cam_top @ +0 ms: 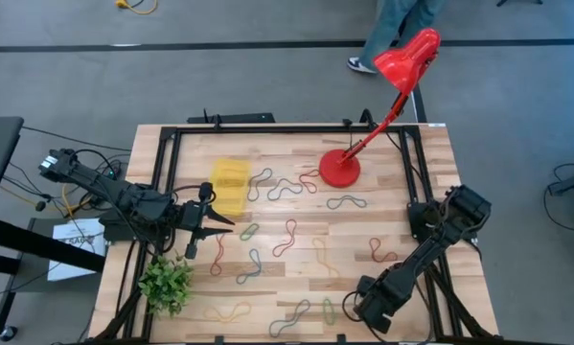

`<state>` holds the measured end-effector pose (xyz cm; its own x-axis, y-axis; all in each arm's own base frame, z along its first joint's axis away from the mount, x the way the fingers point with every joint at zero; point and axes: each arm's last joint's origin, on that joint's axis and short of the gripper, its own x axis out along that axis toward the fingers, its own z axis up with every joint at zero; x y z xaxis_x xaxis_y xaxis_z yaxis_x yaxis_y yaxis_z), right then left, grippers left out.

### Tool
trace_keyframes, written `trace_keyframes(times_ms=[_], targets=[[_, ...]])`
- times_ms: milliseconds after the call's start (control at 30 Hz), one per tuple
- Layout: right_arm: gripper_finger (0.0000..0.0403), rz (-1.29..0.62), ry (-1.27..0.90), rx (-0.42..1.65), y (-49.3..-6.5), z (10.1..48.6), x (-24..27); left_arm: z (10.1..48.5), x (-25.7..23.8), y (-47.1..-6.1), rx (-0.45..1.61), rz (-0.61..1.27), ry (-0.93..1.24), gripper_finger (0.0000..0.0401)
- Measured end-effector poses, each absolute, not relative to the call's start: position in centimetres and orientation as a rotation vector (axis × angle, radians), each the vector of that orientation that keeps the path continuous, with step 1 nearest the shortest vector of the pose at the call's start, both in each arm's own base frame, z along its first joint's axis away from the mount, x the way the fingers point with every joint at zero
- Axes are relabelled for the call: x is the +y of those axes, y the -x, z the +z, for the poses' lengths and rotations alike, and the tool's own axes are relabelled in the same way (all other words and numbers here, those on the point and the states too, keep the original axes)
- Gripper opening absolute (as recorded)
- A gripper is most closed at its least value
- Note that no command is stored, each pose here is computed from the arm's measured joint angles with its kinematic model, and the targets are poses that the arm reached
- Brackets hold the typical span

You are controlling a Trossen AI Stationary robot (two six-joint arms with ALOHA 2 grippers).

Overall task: Pick and place items into bin
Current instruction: Put the yellow rubber band into the yellow bin

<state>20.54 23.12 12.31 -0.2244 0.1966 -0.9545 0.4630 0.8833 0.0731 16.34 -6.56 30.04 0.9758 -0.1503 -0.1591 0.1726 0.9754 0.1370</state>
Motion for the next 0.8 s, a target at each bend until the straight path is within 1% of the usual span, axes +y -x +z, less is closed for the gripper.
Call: trace_keyframes(times_ms=[100,200,267,333,433,567,633,800], targets=[[0.0007,-0.325,-0.499,1.727,-21.0,12.3,22.8,30.0,-6.6,-16.3,0.149,-0.163,-0.151,0.0067],[0.0009,-0.405,-0.542,1.701,-22.0,12.7,22.3,30.0,-6.6,-16.3,0.149,-0.163,-0.151,0.0067],[0.0007,-0.427,-0.529,1.663,-23.0,13.4,22.0,30.0,-6.6,-16.3,0.149,-0.163,-0.151,0.0067],[0.0003,-0.403,-0.461,1.545,-24.6,14.4,21.9,30.0,-6.6,-16.3,0.148,-0.163,-0.154,0.0067],[0.0004,-0.355,-0.403,1.358,-27.4,17.2,21.8,30.1,-6.6,-16.3,0.144,-0.163,-0.163,0.0067],[0.0002,-0.358,-0.261,1.113,-30.6,21.6,21.2,30.1,-6.6,-16.3,0.143,-0.163,-0.162,0.0067],[0.0003,-0.351,-0.134,0.994,-32.1,23.8,20.5,30.1,-6.6,-16.3,0.143,-0.163,-0.161,0.0067],[0.0001,-0.481,0.189,0.668,-35.7,27.8,18.0,30.1,-6.6,-16.3,0.143,-0.163,-0.163,0.0067]])
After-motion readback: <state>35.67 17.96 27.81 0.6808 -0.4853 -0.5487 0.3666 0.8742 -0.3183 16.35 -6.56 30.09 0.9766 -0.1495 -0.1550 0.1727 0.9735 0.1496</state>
